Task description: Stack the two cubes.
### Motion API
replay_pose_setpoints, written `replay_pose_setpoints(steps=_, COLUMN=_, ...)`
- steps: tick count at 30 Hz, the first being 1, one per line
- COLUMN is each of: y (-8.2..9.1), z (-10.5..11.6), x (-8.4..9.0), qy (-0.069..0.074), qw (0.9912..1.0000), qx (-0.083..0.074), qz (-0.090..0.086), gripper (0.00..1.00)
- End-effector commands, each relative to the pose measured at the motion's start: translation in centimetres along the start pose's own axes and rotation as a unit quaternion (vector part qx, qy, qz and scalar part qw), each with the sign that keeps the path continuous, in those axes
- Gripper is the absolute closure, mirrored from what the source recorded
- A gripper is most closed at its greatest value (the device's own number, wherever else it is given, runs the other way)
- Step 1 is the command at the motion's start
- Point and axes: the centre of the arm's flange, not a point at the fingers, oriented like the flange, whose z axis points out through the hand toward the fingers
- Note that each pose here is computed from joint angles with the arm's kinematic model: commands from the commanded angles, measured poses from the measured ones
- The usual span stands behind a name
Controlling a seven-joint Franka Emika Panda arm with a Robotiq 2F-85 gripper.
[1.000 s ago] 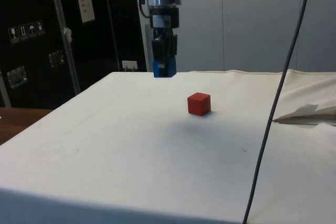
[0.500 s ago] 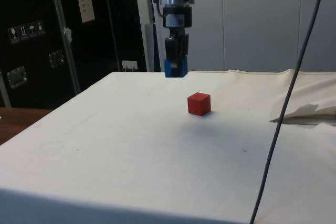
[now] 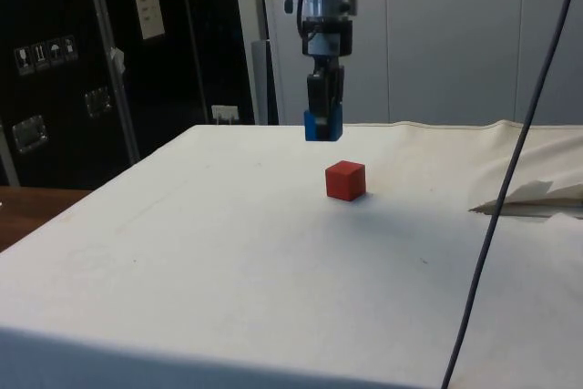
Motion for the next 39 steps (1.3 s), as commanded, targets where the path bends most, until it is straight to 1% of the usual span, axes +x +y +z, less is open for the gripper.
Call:
replay_pose_setpoints(steps=1, y=0.4, z=0.3, x=-0.1, qy=0.001, qw=0.99998, qx=-0.006, qz=-0.001, gripper=1.00)
replay_pose_setpoints(steps=3, y=0.8, z=0.5, x=-0.2, qy=-0.002, qw=0.99997, qx=-0.007, qz=-0.002, gripper=1.00)
replay_pose_setpoints(steps=4, y=0.5, z=0.4, x=-0.1, qy=-0.003, qw=0.99999, qx=-0.001, qz=-0.001, gripper=1.00)
replay_pose_setpoints(steps=5, y=0.9, z=0.6, x=-0.2, qy=-0.003, qw=0.99996, qx=-0.008, qz=-0.003, gripper=1.00)
replay_pose_setpoints(steps=7, y=1.3, z=1.0, x=-0.5, qy=-0.007, qw=0.99991, qx=-0.011, qz=-0.004, gripper=1.00)
replay_pose_setpoints(steps=10, y=1.5, z=1.2, x=-0.8, qy=-0.010, qw=0.99984, qx=-0.013, qz=-0.007, gripper=1.00)
replay_pose_setpoints(steps=11, y=1.5, z=1.1, x=-0.7, qy=-0.013, qw=0.99987, qx=-0.007, qz=-0.006, gripper=1.00)
replay_pose_setpoints(steps=12, y=1.6, z=1.2, x=-0.9, qy=-0.011, qw=0.99982, qx=-0.014, qz=-0.008, gripper=1.00)
replay_pose_setpoints(steps=16, y=1.6, z=1.8, x=-1.6, qy=-0.014, qw=0.99975, qx=-0.015, qz=-0.010, gripper=1.00)
replay_pose_setpoints(steps=19, y=1.6, z=1.9, x=-1.8, qy=-0.012, qw=0.99980, qx=-0.014, qz=-0.009, gripper=1.00)
replay_pose_setpoints(steps=20, y=1.5, z=2.0, x=-1.7, qy=-0.016, qw=0.99977, qx=-0.011, qz=-0.009, gripper=1.00)
replay_pose_setpoints(steps=21, y=1.5, z=2.0, x=-1.9, qy=-0.012, qw=0.99979, qx=-0.013, qz=-0.009, gripper=1.00)
replay_pose_setpoints(steps=23, y=1.5, z=2.0, x=-1.8, qy=-0.012, qw=0.99981, qx=-0.013, qz=-0.009, gripper=1.00)
replay_pose_setpoints(steps=28, y=1.5, z=2.4, x=-1.7, qy=-0.013, qw=0.99980, qx=-0.012, qz=-0.008, gripper=1.00)
replay_pose_setpoints(steps=29, y=1.5, z=2.2, x=-1.9, qy=-0.017, qw=0.99975, qx=-0.012, qz=-0.008, gripper=1.00)
replay_pose_setpoints(steps=30, y=1.5, z=2.5, x=-1.7, qy=-0.013, qw=0.99981, qx=-0.012, qz=-0.007, gripper=1.00)
replay_pose_setpoints(steps=38, y=2.3, z=4.0, x=-1.0, qy=-0.010, qw=0.99981, qx=-0.017, qz=0.000, gripper=1.00)
replay_pose_setpoints(steps=39, y=2.3, z=4.1, x=-1.1, qy=-0.016, qw=0.99966, qx=-0.021, qz=0.000, gripper=1.00)
